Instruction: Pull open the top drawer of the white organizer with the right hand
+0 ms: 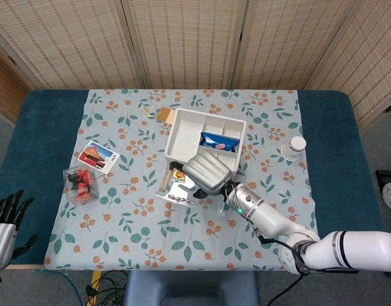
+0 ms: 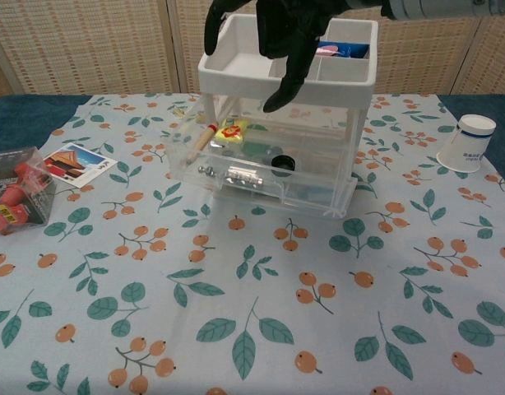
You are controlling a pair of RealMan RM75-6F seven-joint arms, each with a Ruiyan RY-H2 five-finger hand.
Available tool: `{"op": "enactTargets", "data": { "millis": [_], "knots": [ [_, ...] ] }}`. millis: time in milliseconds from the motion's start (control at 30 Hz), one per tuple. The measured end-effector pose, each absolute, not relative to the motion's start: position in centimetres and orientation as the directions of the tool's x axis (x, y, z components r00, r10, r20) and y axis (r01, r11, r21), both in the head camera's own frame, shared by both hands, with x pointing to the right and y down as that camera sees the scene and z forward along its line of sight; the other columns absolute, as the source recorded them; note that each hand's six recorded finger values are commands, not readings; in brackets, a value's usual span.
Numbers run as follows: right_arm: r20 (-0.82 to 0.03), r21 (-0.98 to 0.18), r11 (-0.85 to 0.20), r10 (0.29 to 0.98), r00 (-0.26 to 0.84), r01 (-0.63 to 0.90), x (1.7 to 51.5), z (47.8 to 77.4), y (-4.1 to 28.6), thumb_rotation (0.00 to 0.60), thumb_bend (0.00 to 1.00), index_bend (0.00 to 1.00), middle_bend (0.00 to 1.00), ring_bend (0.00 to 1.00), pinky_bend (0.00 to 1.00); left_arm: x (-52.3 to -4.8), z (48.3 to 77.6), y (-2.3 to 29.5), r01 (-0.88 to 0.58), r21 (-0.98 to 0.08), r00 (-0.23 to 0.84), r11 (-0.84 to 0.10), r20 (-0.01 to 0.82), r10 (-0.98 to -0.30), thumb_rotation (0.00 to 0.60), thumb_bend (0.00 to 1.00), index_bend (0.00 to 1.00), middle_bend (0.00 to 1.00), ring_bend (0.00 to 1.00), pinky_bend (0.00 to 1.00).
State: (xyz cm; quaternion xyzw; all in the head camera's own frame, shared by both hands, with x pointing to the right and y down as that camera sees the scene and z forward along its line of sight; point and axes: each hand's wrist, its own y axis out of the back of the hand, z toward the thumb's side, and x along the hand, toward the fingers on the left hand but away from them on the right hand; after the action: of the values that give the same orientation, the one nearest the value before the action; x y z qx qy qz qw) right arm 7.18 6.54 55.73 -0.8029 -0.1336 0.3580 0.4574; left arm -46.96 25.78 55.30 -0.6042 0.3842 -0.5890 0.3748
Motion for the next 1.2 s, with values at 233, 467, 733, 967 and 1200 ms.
{"op": "enactTargets", "data": {
  "millis": [233, 467, 733, 967, 1200],
  "knots": [
    [-0.482, -0.851, -0.465, 0.51, 0.713, -0.243, 7.0, 56.3, 6.9, 0.6, 0.33, 0.31, 1.0, 1.0, 1.0, -47.0, 55.3, 25.8, -0.023, -0.905, 0.012, -0.425, 0.425, -0.905, 0.6, 0.23, 0.13, 0.02, 0.01, 0.08],
    [-0.553, -0.826, -0.403, 0.439, 0.708, -0.395, 7.1, 57.4, 7.7, 0.6, 0.3, 0.35, 1.0, 1.0, 1.0, -47.0, 55.4, 25.8, -0.023, -0.904, 0.011, -0.428, 0.427, -0.904, 0.6, 0.23, 0.13, 0.02, 0.01, 0.08],
    [-0.609, -0.792, -0.375, 0.418, 0.674, -0.482, 7.6, 58.5, 7.9, 0.6, 0.11, 0.39, 1.0, 1.0, 1.0, -47.0, 55.5, 25.9, -0.022, -0.901, 0.01, -0.434, 0.434, -0.901, 0.6, 0.23, 0.13, 0.02, 0.01, 0.08],
    [-0.632, -0.775, -0.367, 0.411, 0.657, -0.515, 7.3, 59.1, 7.9, 0.6, 0.1, 0.43, 1.0, 1.0, 1.0, -47.0, 55.5, 26.0, -0.021, -0.899, 0.009, -0.438, 0.438, -0.899, 0.6, 0.23, 0.13, 0.02, 0.01, 0.08],
    [-0.661, -0.75, -0.358, 0.39, 0.64, -0.556, 7.0, 59.8, 8.2, 0.6, 0.1, 0.43, 1.0, 1.0, 1.0, -47.1, 55.5, 26.0, -0.021, -0.898, 0.005, -0.44, 0.44, -0.898, 0.6, 0.23, 0.13, 0.02, 0.01, 0.08]
  ]
}}
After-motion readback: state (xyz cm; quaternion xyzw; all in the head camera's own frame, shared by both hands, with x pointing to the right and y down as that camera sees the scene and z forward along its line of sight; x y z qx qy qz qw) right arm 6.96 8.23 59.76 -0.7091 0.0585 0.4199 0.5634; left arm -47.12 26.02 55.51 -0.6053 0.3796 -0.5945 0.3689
